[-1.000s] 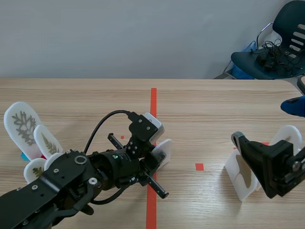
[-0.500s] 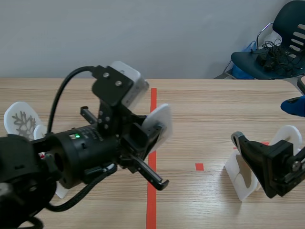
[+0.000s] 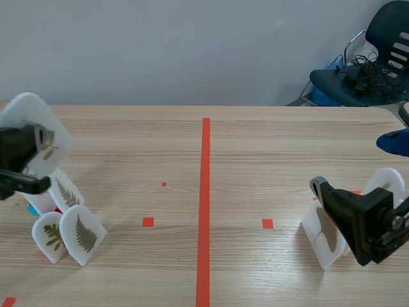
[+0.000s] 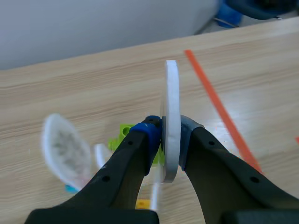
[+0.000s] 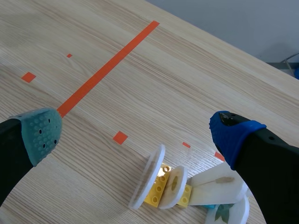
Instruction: Do the leaf sorting experiment
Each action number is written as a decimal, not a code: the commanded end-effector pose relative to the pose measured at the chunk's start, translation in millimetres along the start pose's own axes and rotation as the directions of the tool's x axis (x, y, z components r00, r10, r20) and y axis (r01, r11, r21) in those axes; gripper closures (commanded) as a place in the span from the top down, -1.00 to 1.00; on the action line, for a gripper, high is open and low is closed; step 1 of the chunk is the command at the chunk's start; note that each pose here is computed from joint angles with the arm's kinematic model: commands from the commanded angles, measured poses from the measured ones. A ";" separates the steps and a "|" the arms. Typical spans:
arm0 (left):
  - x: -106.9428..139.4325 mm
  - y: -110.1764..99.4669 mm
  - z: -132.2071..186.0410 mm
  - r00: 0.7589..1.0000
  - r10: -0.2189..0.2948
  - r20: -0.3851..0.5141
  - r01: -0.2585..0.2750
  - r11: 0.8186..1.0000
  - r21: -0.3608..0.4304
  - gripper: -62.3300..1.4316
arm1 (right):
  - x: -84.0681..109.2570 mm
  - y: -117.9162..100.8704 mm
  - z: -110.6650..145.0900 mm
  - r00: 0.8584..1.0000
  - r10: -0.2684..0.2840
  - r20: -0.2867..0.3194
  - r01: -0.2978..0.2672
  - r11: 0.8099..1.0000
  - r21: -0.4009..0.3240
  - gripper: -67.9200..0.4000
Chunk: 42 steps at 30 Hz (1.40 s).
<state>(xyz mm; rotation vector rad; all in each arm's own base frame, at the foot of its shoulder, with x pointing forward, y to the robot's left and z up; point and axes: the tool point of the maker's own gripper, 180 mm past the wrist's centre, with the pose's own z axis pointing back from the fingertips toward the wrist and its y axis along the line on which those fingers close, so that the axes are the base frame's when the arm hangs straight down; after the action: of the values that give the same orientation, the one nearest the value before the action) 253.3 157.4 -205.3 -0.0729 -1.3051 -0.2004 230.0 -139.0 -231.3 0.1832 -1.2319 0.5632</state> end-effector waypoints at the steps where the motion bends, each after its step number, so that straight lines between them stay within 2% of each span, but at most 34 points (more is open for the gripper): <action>1: -4.3 14.6 1.0 1.000 0.020 -0.003 -0.020 0.999 0.037 -0.78 | 13.3 -4.4 0.0 0.999 0.007 0.044 -0.006 1.000 -0.015 1.00; 4: -15.5 52.5 8.2 0.999 0.022 -0.031 -0.018 0.990 0.139 -0.78 | 13.3 -4.4 0.0 0.999 0.007 0.043 -0.007 1.000 -0.015 1.00; 6: -25.1 72.6 12.1 0.997 0.054 -0.046 -0.045 0.982 0.182 -0.78 | 13.2 -4.4 0.0 0.999 0.007 0.043 -0.007 1.000 -0.015 1.00; 11: -57.7 100.6 15.3 0.990 0.096 -0.099 -0.071 0.970 0.232 -0.78 | 13.3 -4.4 0.0 0.999 0.007 0.043 -0.007 1.000 -0.015 1.00; 14: -69.1 105.8 10.1 0.988 0.117 -0.098 -0.094 0.973 0.212 -0.78 | 13.4 -4.4 0.0 0.999 0.007 0.044 -0.007 1.000 -0.015 1.00; 19: -93.3 119.4 -3.7 0.978 0.171 -0.122 -0.140 0.962 0.233 -0.78 | 13.4 -4.4 0.0 0.999 0.007 0.044 -0.007 1.000 -0.015 1.00; 22: -106.2 120.1 -13.6 0.971 0.195 -0.139 -0.160 0.960 0.229 -0.78 | 13.4 -4.4 0.0 0.999 0.007 0.044 -0.007 1.000 -0.015 1.00; 29: -130.6 117.4 -29.5 0.965 0.188 -0.185 -0.146 0.965 0.219 -0.78 | 13.4 -4.4 0.0 0.999 0.007 0.044 -0.007 1.000 -0.015 1.00; 35: -152.8 117.8 -26.3 0.961 0.168 -0.219 -0.118 0.967 0.226 -0.78 | 13.4 -4.4 0.0 0.999 0.007 0.044 -0.007 1.000 -0.015 1.00; 39: -163.3 119.5 -22.9 0.955 0.176 -0.239 -0.122 0.967 0.225 -0.77 | 13.4 -4.4 0.0 0.999 0.007 0.044 -0.007 1.000 -0.015 1.00; 40: -163.1 120.4 -22.8 0.956 0.174 -0.236 -0.120 0.967 0.225 -0.75 | 13.4 -4.4 0.0 0.999 0.007 0.044 -0.007 1.000 -0.015 1.00; 42: -159.3 118.3 -24.2 0.961 0.167 -0.219 -0.121 0.971 0.205 -0.55 | 13.4 -4.4 0.0 0.999 0.007 0.044 -0.007 1.000 -0.015 1.00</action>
<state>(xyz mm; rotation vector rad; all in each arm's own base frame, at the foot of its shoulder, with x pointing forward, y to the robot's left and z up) 251.7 285.1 -372.0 0.0188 -1.0264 0.0653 229.9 -138.9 -231.3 0.1835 -1.2319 0.5630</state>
